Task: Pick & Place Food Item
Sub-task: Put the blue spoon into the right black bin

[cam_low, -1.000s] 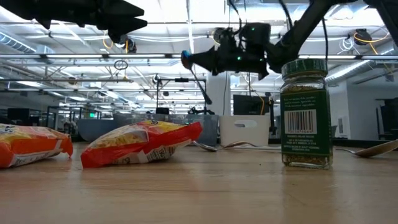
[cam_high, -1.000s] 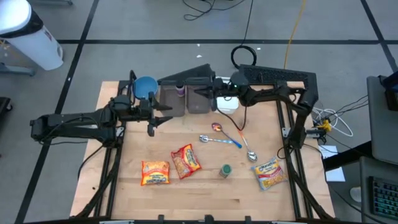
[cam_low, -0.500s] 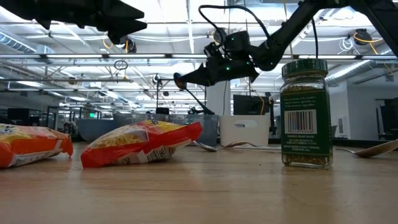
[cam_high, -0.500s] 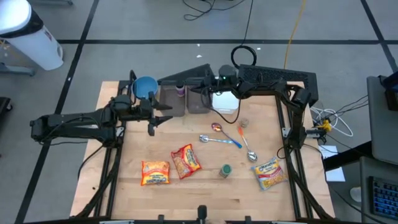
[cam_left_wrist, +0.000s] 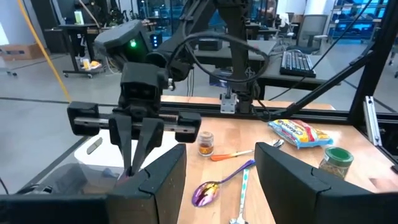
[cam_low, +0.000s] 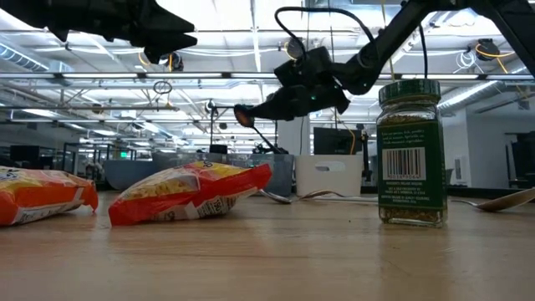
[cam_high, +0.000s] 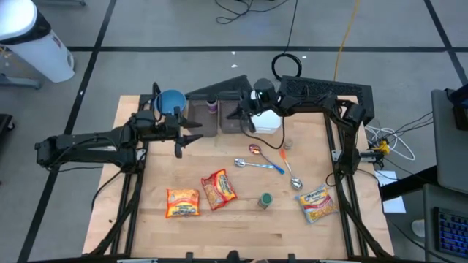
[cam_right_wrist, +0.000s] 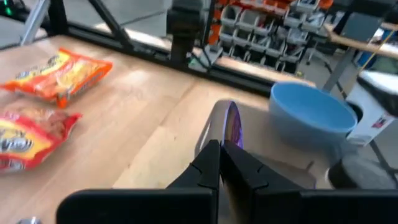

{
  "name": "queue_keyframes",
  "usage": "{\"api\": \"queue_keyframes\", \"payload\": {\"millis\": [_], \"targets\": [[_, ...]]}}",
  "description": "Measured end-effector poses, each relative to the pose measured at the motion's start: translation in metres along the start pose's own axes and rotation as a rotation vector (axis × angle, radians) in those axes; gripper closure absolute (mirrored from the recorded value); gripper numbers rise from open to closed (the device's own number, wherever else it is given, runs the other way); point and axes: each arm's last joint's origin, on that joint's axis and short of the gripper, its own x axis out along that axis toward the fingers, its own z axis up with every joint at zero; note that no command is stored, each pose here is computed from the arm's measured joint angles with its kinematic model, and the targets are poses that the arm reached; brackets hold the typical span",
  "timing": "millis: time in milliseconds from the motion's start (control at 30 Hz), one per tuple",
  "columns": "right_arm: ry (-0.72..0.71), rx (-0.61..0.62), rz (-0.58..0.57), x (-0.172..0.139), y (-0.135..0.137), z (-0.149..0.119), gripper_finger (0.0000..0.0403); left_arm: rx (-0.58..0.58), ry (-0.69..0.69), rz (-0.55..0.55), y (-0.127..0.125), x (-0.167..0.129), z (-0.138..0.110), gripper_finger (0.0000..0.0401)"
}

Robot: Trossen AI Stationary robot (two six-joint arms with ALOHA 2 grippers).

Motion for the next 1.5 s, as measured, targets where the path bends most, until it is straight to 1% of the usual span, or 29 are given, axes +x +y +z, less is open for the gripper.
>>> {"api": "queue_keyframes", "payload": {"millis": [133,267,367,433,567,633,733,867,1000,1167,1400,1500], "targets": [[0.018,0.021,0.005,-0.002,-0.001,-0.003,0.0403,0.001,0.0,0.016,0.0,0.0,0.0,0.0203],[0.02,0.049,0.033,-0.009,-0.004,-0.008,0.0403,0.0,0.0,0.023,0.001,0.0,0.0,0.0203],[0.017,0.072,0.027,-0.011,-0.006,-0.008,0.0403,0.0,0.0,0.024,0.001,0.0,0.0,0.0203],[-0.002,0.057,0.021,-0.01,-0.007,-0.005,0.0403,0.001,0.0,0.03,0.001,0.0,0.0,0.0203],[-0.091,0.01,0.03,-0.013,-0.009,0.013,0.0403,0.001,0.0,0.047,0.001,0.0,0.0,0.0203],[-0.117,0.002,0.038,-0.013,-0.009,0.018,0.0403,0.002,0.001,0.048,0.001,0.0,0.0,0.0203],[-0.1,0.038,0.044,-0.012,-0.008,0.013,0.0403,0.003,0.001,0.047,0.002,0.0,0.0,0.0203],[-0.07,0.011,0.056,-0.008,-0.005,0.007,0.0403,0.01,0.001,0.049,0.002,0.0,0.0,0.0203],[-0.047,0.036,0.067,-0.003,-0.004,-0.005,0.0403,0.016,0.001,0.05,0.002,0.0,0.0,0.0203],[-0.008,0.12,0.028,-0.004,-0.01,-0.022,0.0403,0.016,0.003,0.05,0.002,0.0,0.0,0.0203],[0.037,0.238,-0.097,-0.017,-0.024,-0.029,0.0403,0.025,0.004,0.054,0.002,0.0,0.0,0.0203],[0.067,0.279,-0.113,-0.022,-0.026,-0.035,0.0403,0.027,0.004,0.054,0.002,0.0,0.0,0.0203]]}}
